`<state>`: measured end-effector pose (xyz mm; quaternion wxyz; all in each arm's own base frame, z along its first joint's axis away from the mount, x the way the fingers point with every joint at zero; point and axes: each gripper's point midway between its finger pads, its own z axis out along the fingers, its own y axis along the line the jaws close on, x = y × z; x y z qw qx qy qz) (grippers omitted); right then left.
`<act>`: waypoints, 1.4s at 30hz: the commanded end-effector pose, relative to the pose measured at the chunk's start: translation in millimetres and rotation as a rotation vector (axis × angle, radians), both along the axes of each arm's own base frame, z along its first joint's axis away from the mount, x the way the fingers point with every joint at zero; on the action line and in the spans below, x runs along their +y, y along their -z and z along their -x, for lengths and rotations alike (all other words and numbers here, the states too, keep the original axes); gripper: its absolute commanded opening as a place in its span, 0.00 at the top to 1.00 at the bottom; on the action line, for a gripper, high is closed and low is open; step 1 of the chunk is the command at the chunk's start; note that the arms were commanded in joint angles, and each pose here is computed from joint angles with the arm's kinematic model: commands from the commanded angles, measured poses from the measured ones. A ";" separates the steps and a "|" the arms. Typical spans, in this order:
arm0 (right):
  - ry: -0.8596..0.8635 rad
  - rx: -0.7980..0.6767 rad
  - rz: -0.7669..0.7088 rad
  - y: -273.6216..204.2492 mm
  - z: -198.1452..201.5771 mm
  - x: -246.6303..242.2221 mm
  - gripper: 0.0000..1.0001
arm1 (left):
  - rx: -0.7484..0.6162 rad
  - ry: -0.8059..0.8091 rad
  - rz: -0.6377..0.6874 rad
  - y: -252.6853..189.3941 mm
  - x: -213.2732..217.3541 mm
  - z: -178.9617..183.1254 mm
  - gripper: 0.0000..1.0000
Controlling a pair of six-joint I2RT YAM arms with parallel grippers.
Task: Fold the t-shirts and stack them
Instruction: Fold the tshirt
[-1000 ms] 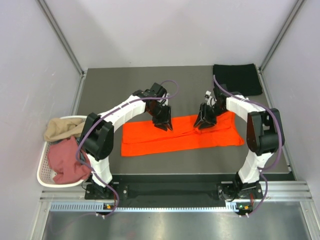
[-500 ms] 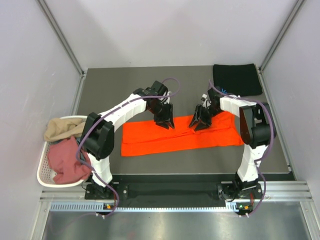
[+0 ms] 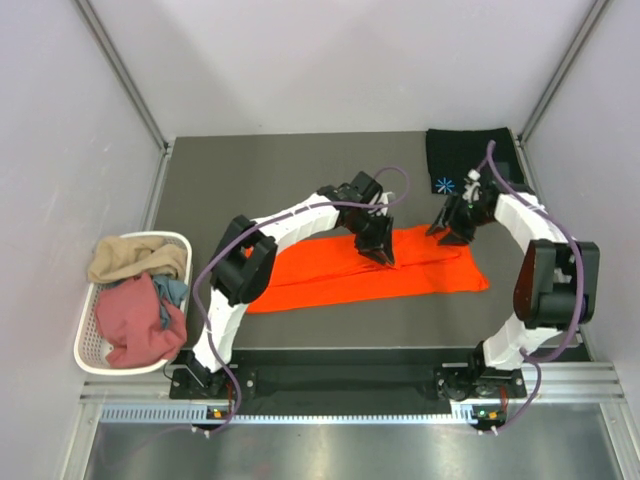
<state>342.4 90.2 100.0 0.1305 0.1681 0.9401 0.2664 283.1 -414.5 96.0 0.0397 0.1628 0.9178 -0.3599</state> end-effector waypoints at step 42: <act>0.240 0.080 0.090 66.9 2.7 -78.8 0.69 | 0.172 -0.044 -0.003 55.1 -29.0 -16.0 0.68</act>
